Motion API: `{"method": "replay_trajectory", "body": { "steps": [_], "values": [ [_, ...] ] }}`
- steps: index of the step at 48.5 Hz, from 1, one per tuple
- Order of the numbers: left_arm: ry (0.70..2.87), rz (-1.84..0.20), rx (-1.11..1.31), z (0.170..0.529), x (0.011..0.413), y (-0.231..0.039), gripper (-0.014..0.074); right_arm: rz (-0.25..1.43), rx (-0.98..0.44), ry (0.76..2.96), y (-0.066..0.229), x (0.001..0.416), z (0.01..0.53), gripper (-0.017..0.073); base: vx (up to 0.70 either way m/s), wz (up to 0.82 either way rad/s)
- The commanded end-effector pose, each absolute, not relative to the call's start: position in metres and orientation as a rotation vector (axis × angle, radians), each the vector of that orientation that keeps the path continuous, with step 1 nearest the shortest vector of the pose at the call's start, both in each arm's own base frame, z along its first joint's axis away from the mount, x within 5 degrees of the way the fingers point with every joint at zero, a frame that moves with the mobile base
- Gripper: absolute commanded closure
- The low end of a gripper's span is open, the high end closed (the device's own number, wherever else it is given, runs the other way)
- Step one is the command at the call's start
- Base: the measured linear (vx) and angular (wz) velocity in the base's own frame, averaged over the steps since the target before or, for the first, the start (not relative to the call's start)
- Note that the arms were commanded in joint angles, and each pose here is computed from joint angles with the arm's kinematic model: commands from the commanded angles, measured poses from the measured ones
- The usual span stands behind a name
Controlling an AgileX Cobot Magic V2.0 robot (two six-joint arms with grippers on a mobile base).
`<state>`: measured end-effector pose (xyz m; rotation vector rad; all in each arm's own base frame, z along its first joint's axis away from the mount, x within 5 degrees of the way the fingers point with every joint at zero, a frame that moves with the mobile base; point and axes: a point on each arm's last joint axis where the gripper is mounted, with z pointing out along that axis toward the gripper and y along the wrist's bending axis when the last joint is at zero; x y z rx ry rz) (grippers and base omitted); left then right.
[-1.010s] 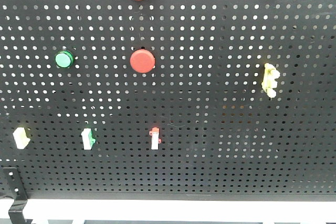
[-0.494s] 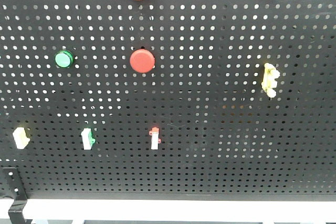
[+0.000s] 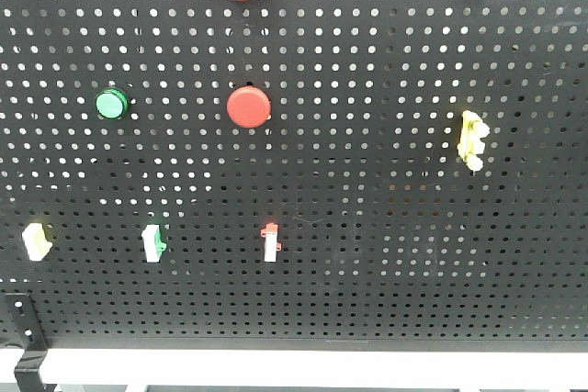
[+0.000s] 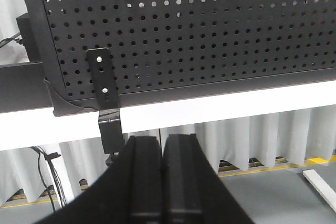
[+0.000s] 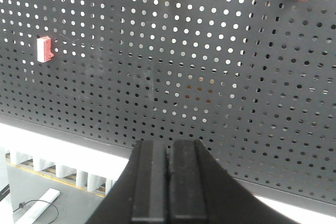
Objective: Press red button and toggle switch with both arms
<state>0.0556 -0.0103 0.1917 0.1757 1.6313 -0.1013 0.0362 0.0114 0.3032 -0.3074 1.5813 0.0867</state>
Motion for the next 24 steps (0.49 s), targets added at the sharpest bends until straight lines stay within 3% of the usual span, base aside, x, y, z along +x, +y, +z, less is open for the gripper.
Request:
{"method": "replay_trajectory", "body": {
  "steps": [1, 13, 24],
  "values": [
    [1.572, -0.106, 0.153, 0.188, 0.056, -0.010, 0.0592, 0.069, -0.289, 1.492, 0.010, 0.036, 0.318, 0.0562, 0.00, 0.00],
    [1.572, -0.106, 0.153, 0.188, 0.056, -0.010, 0.0592, 0.067, -0.289, 1.489, 0.010, 0.036, 0.318, 0.0562, 0.00, 0.00],
    [1.572, -0.106, 0.153, 0.188, 0.056, -0.010, 0.0592, 0.121, -0.134, 1.466, 0.007, 0.044, 0.299, 0.0562, 0.00, 0.00]
  ]
}}
